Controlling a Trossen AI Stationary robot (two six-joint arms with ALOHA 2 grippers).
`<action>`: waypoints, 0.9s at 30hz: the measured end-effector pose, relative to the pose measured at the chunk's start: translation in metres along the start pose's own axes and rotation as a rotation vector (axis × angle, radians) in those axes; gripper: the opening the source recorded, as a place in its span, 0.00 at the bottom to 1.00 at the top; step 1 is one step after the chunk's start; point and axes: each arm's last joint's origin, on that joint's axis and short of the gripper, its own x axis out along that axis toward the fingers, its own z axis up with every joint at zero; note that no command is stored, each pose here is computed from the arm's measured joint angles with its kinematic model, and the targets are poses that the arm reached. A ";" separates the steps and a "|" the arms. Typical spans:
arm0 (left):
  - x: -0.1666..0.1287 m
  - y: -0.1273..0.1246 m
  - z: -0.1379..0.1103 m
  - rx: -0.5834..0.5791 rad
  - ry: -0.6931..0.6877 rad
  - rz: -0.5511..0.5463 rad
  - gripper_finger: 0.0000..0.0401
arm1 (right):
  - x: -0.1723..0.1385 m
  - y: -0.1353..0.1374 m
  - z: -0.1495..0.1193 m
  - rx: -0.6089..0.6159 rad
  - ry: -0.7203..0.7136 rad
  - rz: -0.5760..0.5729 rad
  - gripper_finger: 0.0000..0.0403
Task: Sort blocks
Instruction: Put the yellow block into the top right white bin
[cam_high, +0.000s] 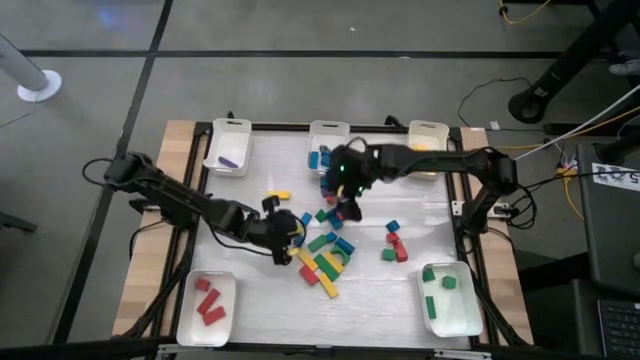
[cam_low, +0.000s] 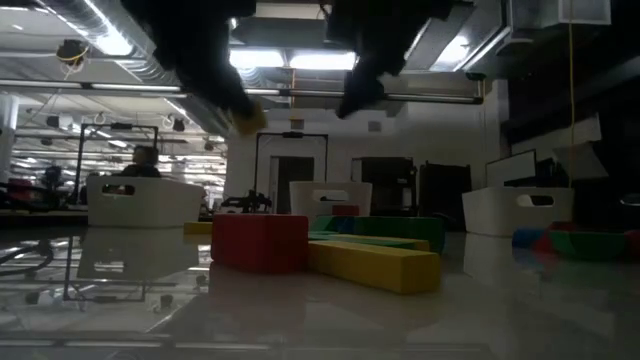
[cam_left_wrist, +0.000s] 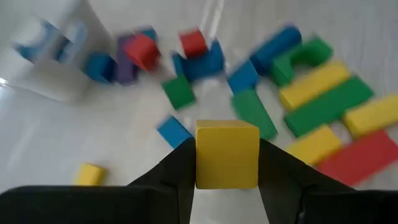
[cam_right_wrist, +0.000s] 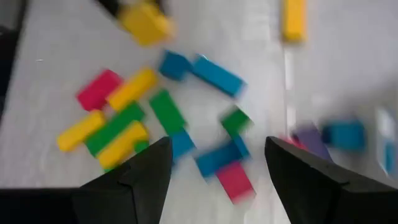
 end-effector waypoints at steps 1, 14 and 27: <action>-0.004 0.003 0.003 -0.012 -0.020 0.007 0.32 | 0.002 0.008 0.004 -0.036 -0.025 0.008 0.64; -0.038 0.016 0.022 -0.062 -0.200 -0.045 0.32 | 0.015 0.054 0.028 -0.160 -0.231 -0.126 0.64; -0.039 0.013 0.030 -0.034 -0.276 -0.075 0.32 | 0.015 0.065 0.033 -0.159 -0.285 -0.004 0.64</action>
